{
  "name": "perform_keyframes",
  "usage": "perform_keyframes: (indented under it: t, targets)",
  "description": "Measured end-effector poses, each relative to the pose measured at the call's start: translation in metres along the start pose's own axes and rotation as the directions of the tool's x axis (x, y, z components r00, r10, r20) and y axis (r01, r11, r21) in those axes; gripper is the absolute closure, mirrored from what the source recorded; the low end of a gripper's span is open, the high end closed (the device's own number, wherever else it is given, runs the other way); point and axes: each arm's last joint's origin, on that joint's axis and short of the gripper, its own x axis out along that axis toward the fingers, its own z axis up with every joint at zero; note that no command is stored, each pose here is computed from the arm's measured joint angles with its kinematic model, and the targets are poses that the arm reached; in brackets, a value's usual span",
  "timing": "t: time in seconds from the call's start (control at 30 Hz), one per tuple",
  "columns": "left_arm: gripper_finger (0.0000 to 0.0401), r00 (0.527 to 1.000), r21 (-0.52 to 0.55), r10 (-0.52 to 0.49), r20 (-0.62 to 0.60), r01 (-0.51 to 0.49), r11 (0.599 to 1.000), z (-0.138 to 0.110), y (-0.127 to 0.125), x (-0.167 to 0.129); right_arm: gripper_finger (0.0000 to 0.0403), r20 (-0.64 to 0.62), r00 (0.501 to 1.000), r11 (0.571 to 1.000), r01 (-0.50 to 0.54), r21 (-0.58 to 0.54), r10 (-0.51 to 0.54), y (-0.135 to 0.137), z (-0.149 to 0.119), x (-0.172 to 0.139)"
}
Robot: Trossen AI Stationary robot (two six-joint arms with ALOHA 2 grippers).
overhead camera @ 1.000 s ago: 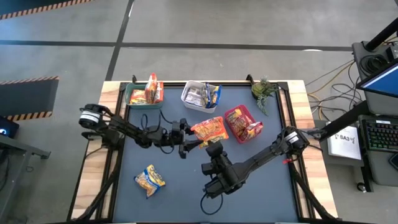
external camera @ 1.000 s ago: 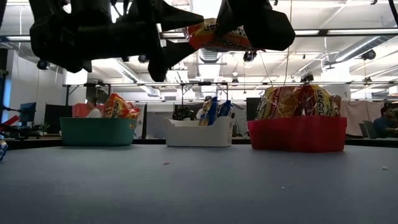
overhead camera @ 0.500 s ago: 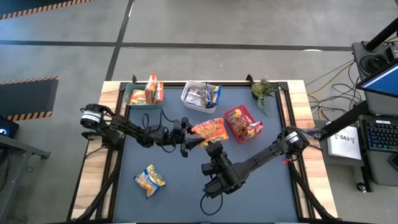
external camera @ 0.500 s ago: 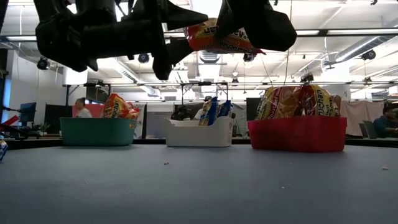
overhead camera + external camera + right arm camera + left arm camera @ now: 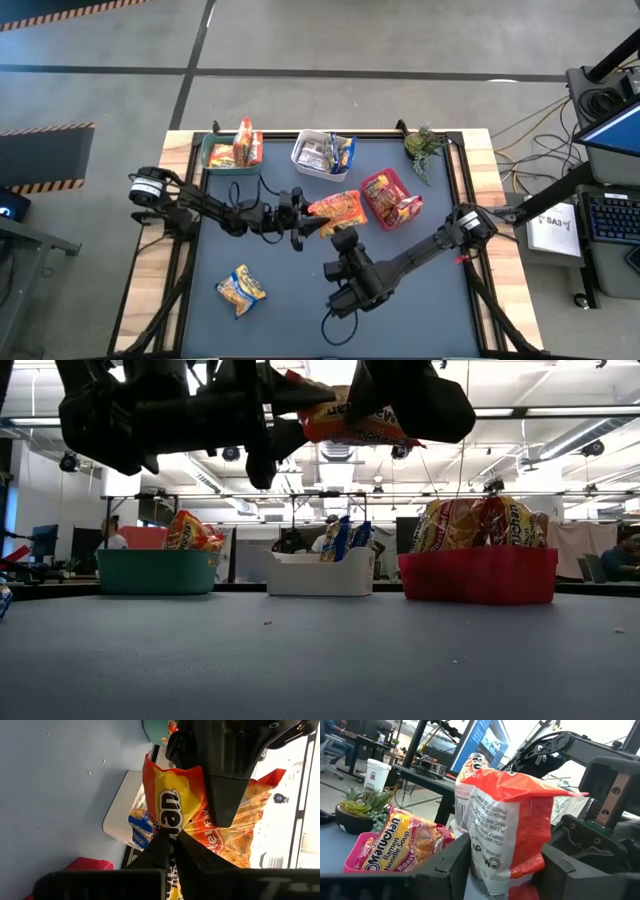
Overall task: Sort Maruchan noodles
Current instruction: Put the orange noodle pack into the green bin
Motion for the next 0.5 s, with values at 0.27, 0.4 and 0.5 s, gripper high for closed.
perform_keyframes:
  t: [0.27, 0.4, 0.5]
  targets:
    - [0.0284, 1.000, -0.008, -0.008, 0.001, 0.008, 1.000, 0.0004, -0.0005, 0.0000, 0.0350, 0.001, 1.000, 1.000, -0.001, 0.031, 0.001, -0.0001, 0.0007, 0.0009]
    - [0.0287, 1.000, -0.008, -0.010, -0.001, 0.010, 1.000, 0.0003, -0.0008, -0.0001, 0.0311, 0.002, 1.000, 0.998, 0.004, 0.060, -0.004, -0.0003, 0.0009, 0.0008]
    - [0.0288, 1.000, -0.008, -0.010, -0.002, 0.010, 1.000, 0.0001, -0.0008, -0.0003, 0.0281, 0.002, 1.000, 0.997, 0.008, 0.078, -0.008, -0.0005, 0.0010, 0.0008]
